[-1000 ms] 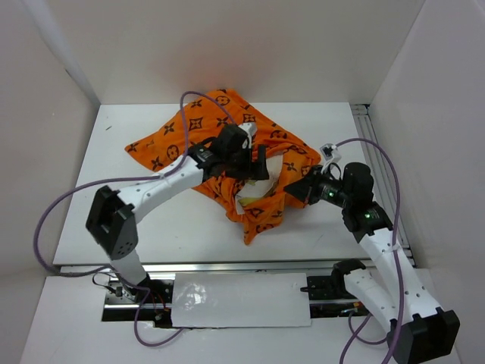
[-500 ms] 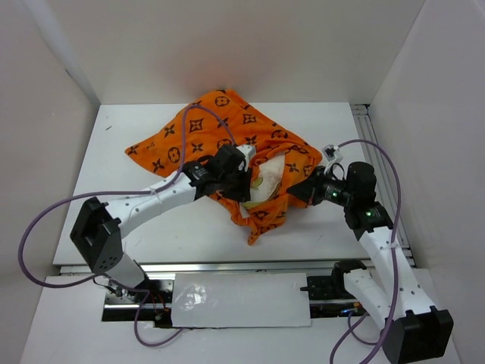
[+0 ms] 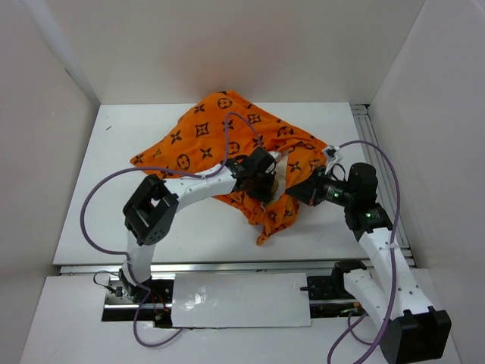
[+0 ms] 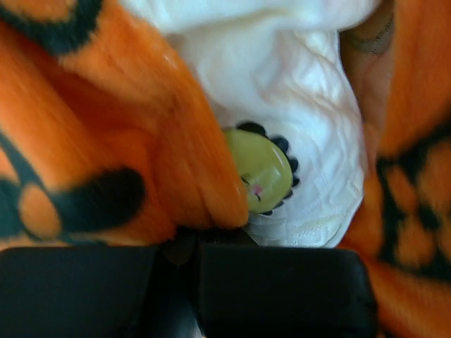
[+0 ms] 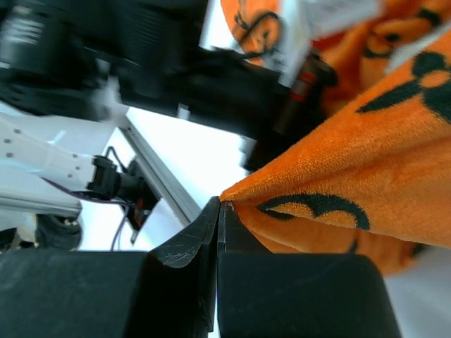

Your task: Put the pillow into the pillowcase

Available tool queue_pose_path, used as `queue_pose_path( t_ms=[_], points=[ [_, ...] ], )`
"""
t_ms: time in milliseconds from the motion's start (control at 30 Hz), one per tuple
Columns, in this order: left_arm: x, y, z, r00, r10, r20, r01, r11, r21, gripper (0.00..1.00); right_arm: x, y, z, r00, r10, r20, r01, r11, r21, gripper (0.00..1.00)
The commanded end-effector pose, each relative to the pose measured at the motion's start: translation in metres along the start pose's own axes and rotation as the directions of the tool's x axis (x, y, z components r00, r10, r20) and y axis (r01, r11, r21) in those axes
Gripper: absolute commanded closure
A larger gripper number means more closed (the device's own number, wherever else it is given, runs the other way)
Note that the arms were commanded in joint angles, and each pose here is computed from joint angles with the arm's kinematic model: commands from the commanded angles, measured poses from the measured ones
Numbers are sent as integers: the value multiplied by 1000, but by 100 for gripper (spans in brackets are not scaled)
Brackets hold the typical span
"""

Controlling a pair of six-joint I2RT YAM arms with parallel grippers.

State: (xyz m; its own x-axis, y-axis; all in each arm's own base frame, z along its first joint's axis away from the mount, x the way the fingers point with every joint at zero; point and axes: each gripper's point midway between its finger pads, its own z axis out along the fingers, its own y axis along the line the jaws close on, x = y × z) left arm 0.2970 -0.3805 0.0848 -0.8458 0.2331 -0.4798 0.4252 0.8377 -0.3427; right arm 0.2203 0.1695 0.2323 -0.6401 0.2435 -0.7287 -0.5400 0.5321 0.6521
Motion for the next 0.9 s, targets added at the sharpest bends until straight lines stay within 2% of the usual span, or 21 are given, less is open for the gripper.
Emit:
queue_pose_path(
  t_ms=[0,100,167,233,300,333,367,400,433,467,533,567,633,667,700,767,800,833,867],
  points=[
    [-15,-17,33,998,-51,37,49,997,60,100,-45,82,-17,983,-159,90,178,942,-283,100],
    [-17,-29,49,998,-69,6,68,991,112,100,-50,92,-19,985,-145,90,166,932,-323,100],
    [-33,-51,41,998,-59,16,55,980,194,100,-48,79,-16,987,-139,84,157,953,-261,100],
    [-32,-64,31,999,-19,38,10,976,218,100,-47,52,-10,992,-97,74,106,986,-126,100],
    [-28,-59,19,999,0,50,-11,979,204,100,-59,33,-9,984,-127,121,127,992,10,100],
    [-37,-56,-6,995,-10,94,-10,979,204,96,-53,19,-12,991,-98,94,90,992,84,100],
    [-20,-38,-9,997,-32,67,20,986,168,88,-55,11,-14,990,-102,101,87,986,140,100],
    [-21,-25,-19,995,-45,92,32,991,133,79,-54,1,-15,991,-85,104,63,979,194,100],
    [-19,-12,-31,992,-76,104,66,993,94,60,-57,-20,-20,989,-71,130,28,950,311,100],
    [-22,10,-58,980,-103,168,100,995,28,52,-49,-33,-26,992,-18,128,-32,926,375,100],
    [-22,30,-86,966,-133,222,145,989,-39,39,-38,-56,-31,992,27,123,-82,879,470,100],
    [-19,44,-101,962,-144,232,166,983,-78,27,-31,-71,-31,992,51,113,-103,848,520,100],
    [-22,51,-134,941,-145,305,180,980,-89,11,-7,-91,-31,990,122,76,-143,808,572,99],
    [-21,50,-143,936,-145,320,179,981,-79,0,-3,-96,-31,988,140,64,-151,794,588,92],
    [-16,56,-146,935,-151,322,187,979,-84,0,12,-105,-30,983,183,20,-157,775,612,66],
    [-7,55,-154,934,-152,324,182,981,-65,0,25,-111,-31,978,206,-27,-144,768,624,46],
    [-4,59,-152,938,-149,314,180,981,-70,0,25,-111,-31,978,206,-28,-144,768,624,32],
    [-5,56,-156,937,-150,317,175,983,-54,0,28,-113,-33,978,206,-40,-134,760,636,28],
    [1,57,-152,942,-150,301,174,983,-54,0,26,-110,-37,981,191,-28,-129,758,640,28]
  ],
)
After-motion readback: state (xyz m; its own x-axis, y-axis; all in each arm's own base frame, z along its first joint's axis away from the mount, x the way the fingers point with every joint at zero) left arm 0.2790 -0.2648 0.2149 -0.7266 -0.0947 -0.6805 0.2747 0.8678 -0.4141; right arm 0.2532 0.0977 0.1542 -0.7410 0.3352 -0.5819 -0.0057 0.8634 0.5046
